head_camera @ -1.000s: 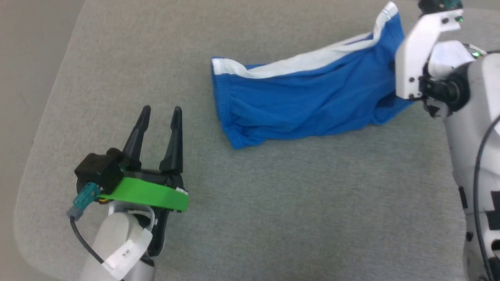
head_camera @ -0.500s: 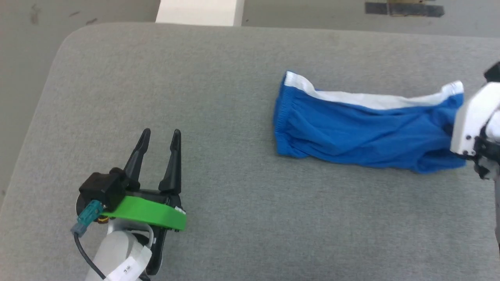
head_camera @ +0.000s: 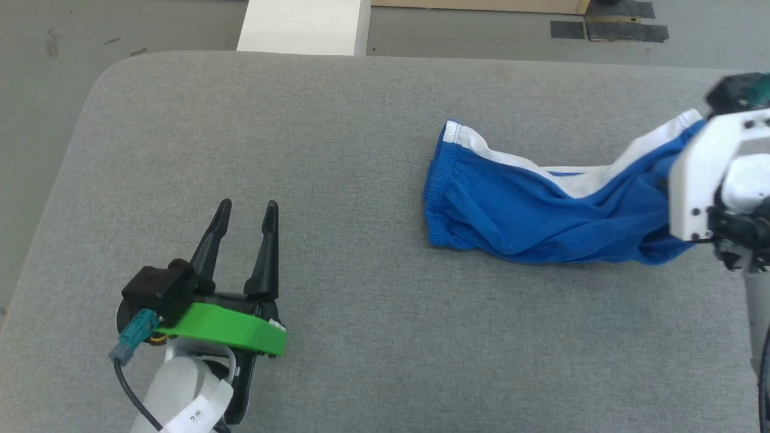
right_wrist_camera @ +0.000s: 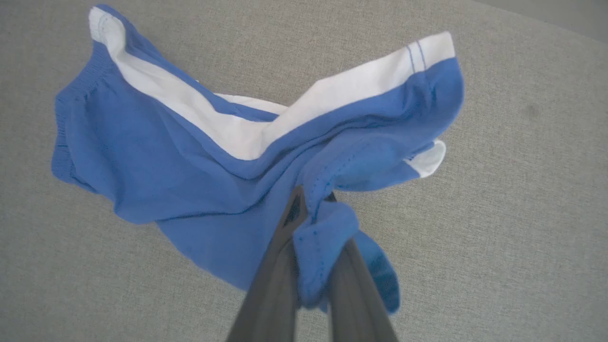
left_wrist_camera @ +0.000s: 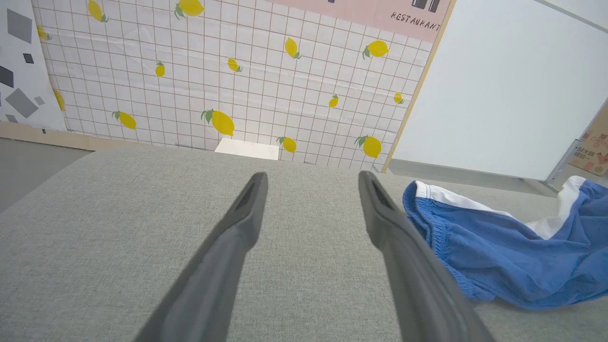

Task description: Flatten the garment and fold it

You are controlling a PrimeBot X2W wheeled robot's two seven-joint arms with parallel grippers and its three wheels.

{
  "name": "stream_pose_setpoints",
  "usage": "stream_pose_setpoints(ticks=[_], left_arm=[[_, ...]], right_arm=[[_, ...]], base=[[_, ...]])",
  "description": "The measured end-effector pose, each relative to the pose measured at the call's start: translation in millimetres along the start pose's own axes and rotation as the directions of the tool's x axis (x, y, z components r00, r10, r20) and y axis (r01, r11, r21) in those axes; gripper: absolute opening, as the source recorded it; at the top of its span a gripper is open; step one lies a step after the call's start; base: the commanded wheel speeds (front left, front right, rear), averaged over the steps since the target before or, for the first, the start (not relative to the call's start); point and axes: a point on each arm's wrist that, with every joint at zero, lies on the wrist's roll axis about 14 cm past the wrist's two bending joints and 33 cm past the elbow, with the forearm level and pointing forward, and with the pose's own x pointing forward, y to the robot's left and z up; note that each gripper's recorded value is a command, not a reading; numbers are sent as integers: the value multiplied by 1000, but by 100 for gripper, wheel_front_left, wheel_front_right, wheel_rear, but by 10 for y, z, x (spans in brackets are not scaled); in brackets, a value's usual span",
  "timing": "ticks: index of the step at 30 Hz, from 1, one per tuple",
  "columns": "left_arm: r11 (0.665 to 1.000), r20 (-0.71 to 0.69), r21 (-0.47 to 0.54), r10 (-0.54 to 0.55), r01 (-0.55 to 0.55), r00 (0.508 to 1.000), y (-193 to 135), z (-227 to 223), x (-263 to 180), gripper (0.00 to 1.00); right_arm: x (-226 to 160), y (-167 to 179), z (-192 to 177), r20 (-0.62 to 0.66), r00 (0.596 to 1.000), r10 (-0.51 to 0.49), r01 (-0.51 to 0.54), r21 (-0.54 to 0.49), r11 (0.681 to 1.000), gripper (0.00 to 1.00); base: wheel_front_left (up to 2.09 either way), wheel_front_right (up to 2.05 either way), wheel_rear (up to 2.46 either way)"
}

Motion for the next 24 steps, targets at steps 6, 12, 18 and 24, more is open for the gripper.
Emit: stream_pose_setpoints(ticks=[6,12,18,24], left_arm=[[1000,-5,0,0,0,1000,-7,-20,9,100],[1000,-12,-5,6,-6,1000,12,-47,8,100],[1000,-23,-4,19,-20,1000,58,-82,-10,100],[999,-33,-3,33,-33,999,98,-109,-39,100]], right_arm=[[-47,374,3,-37,997,74,-78,-120,990,0],[30,805,-1,-70,984,161,-173,-210,962,0],[173,1259,23,-93,963,252,-268,-254,929,0],[339,1563,-49,-127,945,302,-326,-266,907,0]], base=[[0,0,0],[0,0,0],[0,0,0],[0,0,0]])
